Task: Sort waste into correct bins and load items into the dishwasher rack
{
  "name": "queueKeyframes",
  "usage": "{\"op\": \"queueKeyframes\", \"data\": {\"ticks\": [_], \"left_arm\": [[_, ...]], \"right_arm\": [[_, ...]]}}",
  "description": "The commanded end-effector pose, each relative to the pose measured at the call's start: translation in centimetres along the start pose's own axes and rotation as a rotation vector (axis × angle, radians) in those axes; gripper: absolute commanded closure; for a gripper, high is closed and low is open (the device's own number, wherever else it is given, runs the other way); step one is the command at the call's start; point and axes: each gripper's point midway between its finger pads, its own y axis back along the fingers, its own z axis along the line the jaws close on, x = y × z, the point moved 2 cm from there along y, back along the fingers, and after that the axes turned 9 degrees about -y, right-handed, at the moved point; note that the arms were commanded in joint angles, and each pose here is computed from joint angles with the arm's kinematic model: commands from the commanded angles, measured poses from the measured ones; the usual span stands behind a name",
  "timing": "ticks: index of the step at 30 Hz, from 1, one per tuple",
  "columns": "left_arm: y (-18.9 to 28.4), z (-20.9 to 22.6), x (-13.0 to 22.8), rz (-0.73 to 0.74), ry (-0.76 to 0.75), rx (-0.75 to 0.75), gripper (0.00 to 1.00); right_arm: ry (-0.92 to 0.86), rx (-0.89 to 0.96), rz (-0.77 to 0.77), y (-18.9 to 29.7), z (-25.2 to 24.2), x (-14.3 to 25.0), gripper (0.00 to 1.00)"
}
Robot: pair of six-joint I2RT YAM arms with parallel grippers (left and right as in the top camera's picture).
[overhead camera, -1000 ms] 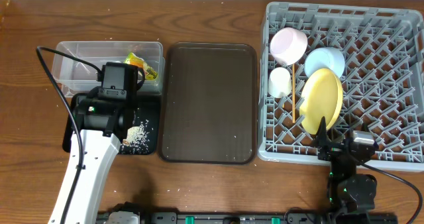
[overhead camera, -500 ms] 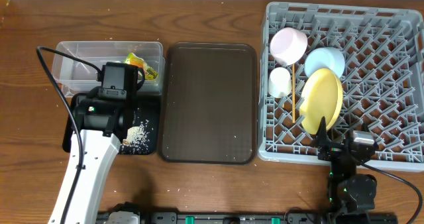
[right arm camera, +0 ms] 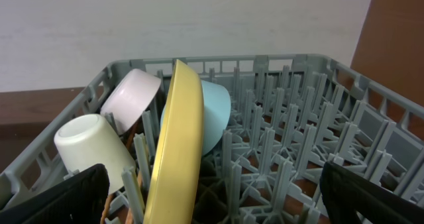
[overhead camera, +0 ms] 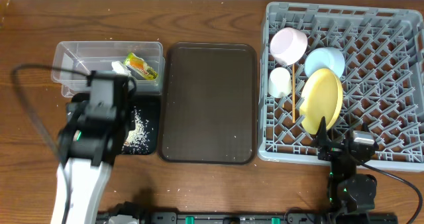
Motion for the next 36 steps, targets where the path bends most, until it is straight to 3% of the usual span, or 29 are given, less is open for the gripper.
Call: {"op": "queueKeyframes", "data": {"ticks": [1, 10, 16, 22, 28, 36], "left_arm": [[2.8, 1.9, 0.5, -0.097, 0.061, -0.023, 0.02], [10.6, 3.4, 2.8, -0.446, 0.208, 0.124, 0.02], [13.3, 2.5, 5.2, -0.599, 0.233, 0.238, 0.02], [12.0, 0.5, 7.0, -0.635, 0.283, 0.307, 0.02], [9.0, -1.0, 6.1, -0.728, 0.361, 0.307, 0.02], [7.5, -1.9, 2.1, -1.060, 0.451, 0.294, 0.02]], "right_arm": [[-0.004, -0.001, -0.004, 0.0, 0.1, 0.1, 0.01], [-0.004, -0.001, -0.004, 0.0, 0.1, 0.1, 0.01], [-0.004, -0.001, -0.004, 0.0, 0.1, 0.1, 0.01], [-0.004, -0.001, -0.004, 0.0, 0.1, 0.1, 0.01], [-0.004, -0.001, -0.004, 0.0, 0.1, 0.1, 0.01], [-0.004, -0.001, -0.004, 0.0, 0.1, 0.1, 0.01]]}}
